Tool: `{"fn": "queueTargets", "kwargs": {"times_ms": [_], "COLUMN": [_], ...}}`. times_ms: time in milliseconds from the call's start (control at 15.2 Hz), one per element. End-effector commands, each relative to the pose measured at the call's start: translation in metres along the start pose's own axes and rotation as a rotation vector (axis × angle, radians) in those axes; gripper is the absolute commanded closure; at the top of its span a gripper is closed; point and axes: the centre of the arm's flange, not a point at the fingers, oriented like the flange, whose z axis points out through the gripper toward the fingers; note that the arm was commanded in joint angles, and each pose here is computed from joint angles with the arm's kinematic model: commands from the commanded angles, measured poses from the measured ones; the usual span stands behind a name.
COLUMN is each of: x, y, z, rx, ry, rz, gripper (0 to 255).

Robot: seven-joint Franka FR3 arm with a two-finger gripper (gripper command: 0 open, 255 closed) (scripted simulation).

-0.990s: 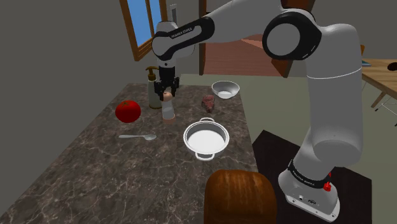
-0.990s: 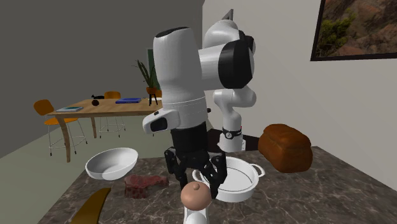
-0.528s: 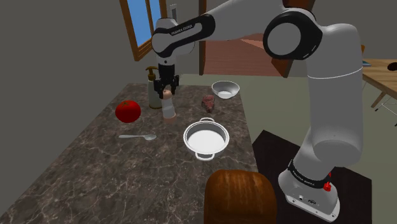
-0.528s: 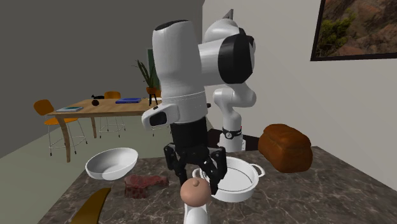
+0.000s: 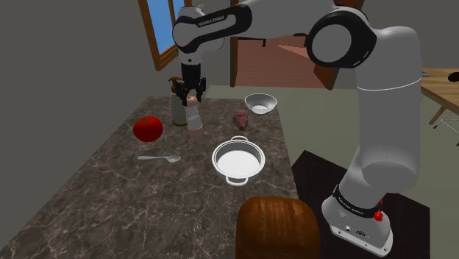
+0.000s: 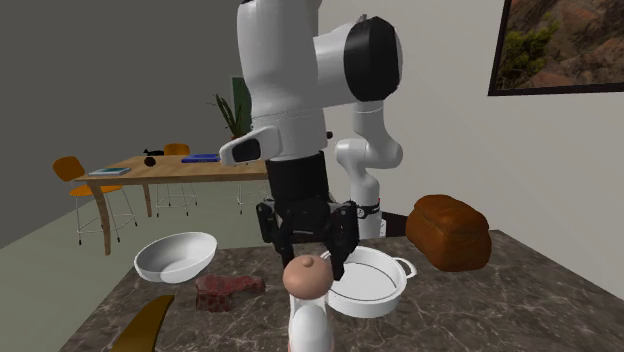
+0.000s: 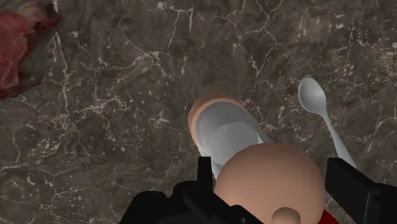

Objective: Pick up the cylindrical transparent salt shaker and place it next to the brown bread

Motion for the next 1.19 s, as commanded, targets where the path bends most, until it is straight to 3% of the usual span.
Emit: {"fn": "queueTargets", "kwargs": {"times_ms": [0,1122], "x": [-0.001,-0.003], "y": [-0.001,-0.015], "z": [-0.01,-0.099], "rx": [0.0,0.0], "ry": [0.0,0.0], "rz": [0.0,0.0], "gripper": [255,255]}}
